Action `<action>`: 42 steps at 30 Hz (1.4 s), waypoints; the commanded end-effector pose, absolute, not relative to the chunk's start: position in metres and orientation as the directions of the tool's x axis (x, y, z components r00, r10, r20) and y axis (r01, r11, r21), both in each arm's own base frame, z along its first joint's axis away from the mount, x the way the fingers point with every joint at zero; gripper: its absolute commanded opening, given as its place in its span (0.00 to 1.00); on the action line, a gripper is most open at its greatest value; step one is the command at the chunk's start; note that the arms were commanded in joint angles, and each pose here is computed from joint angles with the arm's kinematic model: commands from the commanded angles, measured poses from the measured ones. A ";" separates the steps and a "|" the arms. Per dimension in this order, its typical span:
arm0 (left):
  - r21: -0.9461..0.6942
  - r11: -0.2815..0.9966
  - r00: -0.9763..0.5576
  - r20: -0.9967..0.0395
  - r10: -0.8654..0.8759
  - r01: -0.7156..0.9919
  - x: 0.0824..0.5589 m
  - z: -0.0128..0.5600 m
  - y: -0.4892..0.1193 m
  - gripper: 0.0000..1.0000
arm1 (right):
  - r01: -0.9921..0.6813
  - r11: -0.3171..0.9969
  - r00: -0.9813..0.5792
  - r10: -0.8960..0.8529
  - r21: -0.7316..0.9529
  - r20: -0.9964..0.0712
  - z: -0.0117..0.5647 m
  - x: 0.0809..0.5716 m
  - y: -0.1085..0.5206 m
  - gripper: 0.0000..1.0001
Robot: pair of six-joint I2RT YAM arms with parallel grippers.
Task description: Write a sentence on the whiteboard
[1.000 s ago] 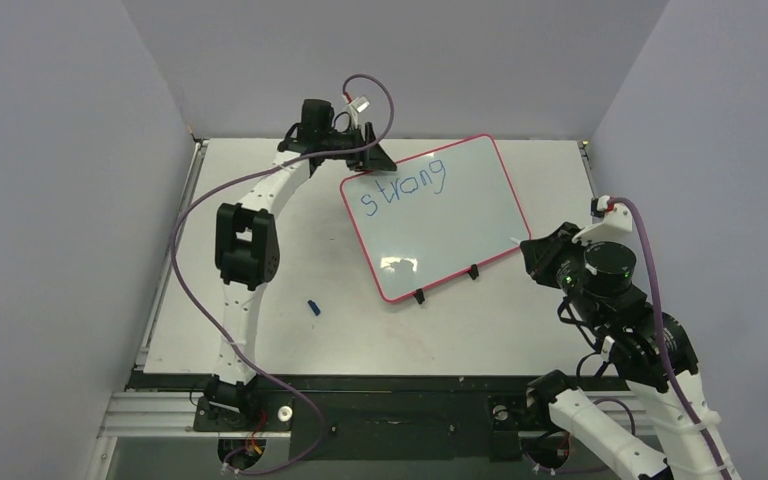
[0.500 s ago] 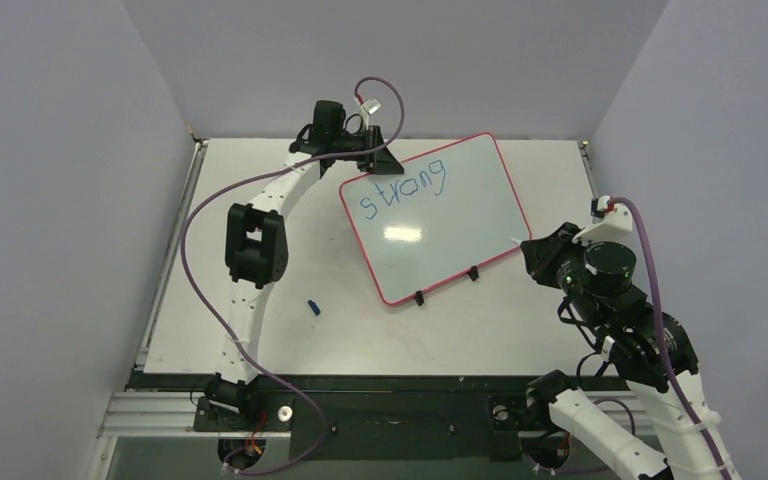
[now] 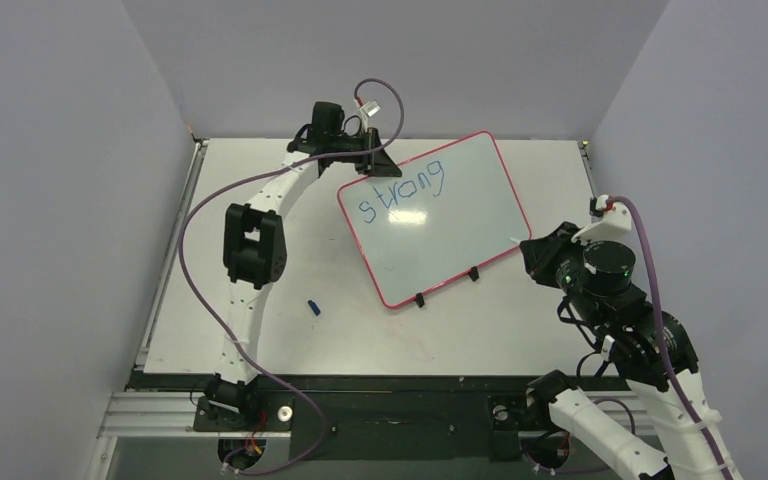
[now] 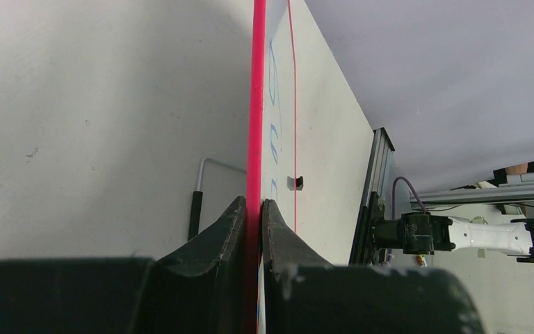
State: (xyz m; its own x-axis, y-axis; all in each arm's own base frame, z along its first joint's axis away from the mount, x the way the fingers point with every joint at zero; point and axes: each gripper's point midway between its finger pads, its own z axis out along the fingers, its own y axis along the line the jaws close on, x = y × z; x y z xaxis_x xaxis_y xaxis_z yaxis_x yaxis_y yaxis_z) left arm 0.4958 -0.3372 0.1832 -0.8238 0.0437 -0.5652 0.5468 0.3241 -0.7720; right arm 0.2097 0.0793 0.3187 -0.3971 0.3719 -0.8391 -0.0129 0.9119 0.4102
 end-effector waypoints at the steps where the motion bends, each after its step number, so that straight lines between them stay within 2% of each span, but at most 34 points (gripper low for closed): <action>1: -0.736 0.280 -0.782 -0.613 0.109 0.616 0.471 0.200 -0.345 0.00 | -0.018 0.909 -0.370 0.381 0.416 -0.847 0.329 0.208 0.077 0.00; 24: -0.710 0.238 -0.748 -0.641 0.172 0.663 0.417 0.219 -0.354 0.00 | -0.036 0.899 -0.363 0.395 0.436 -0.844 0.338 0.205 0.080 0.00; 35: -0.641 0.347 -0.719 -0.671 0.178 0.684 0.419 0.215 -0.338 0.00 | -0.065 0.890 -0.371 0.398 0.451 -0.839 0.331 0.210 0.090 0.00; 42: -0.619 0.358 -0.698 -0.700 0.155 0.699 0.419 0.224 -0.335 0.00 | -0.121 0.899 -0.378 0.351 0.422 -0.857 0.329 0.221 0.105 0.00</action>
